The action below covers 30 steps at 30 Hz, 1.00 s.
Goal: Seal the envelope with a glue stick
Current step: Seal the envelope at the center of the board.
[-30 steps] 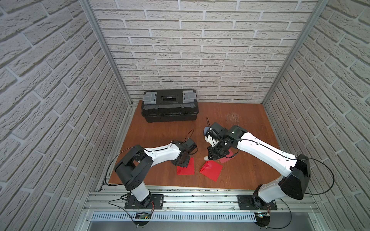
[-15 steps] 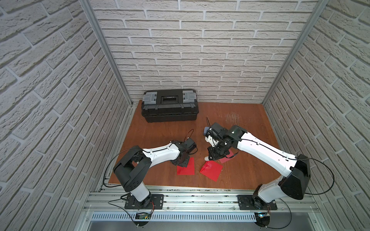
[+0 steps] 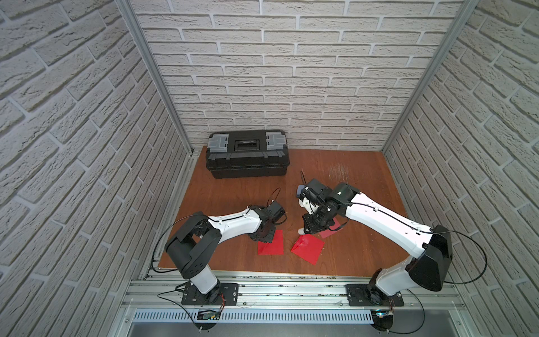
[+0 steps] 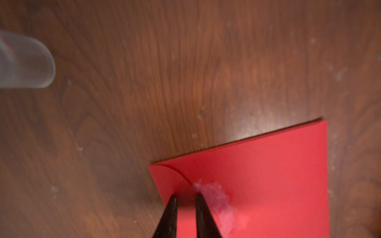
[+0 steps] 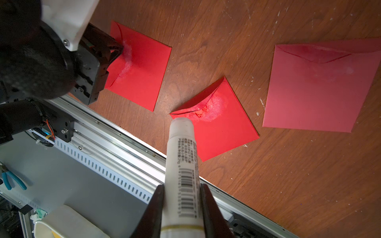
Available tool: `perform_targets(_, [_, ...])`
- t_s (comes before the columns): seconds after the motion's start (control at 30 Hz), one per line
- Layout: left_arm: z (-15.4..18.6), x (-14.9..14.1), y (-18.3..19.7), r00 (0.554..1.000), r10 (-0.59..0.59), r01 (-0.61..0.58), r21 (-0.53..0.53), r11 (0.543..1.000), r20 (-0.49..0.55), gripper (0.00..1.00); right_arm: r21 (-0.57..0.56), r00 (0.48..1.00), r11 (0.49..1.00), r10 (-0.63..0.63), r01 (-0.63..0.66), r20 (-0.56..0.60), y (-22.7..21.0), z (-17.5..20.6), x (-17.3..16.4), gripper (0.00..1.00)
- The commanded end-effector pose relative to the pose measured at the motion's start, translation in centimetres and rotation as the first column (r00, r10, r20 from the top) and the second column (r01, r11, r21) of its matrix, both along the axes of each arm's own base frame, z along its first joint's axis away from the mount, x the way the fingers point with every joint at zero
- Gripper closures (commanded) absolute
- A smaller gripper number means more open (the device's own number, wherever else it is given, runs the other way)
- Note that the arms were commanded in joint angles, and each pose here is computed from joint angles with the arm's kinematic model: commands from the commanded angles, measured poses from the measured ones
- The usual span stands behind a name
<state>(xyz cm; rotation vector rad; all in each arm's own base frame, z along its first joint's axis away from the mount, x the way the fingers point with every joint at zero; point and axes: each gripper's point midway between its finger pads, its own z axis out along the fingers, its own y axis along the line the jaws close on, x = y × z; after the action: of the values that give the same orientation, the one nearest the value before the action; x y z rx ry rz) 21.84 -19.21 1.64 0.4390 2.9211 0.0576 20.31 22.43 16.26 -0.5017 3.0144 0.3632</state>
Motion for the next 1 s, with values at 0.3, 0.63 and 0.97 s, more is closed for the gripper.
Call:
perform_targets(0.3, [0.4, -0.3, 1.1, 1.000, 0.017, -0.017, 0.015, 1.000, 0.002, 0.82, 0.023, 0.999, 1.000, -0.006, 0.005, 0.033, 0.0, 1.4, 0.2, 0.97])
perform_targets(0.63, [1.6, 1.0, 1.3, 0.998, 0.040, -0.040, -0.010, 0.999, 0.039, 0.83, 0.026, 1.000, 1.000, -0.005, 0.004, 0.026, 0.4, 1.1, 0.5, 0.97])
perform_targets(0.97, [-1.4, 0.0, 1.3, 0.998, 0.040, -0.040, 0.005, 0.999, -0.038, 0.83, 0.018, 1.000, 1.000, -0.003, 0.003, 0.019, 0.3, 0.9, 0.4, 0.97])
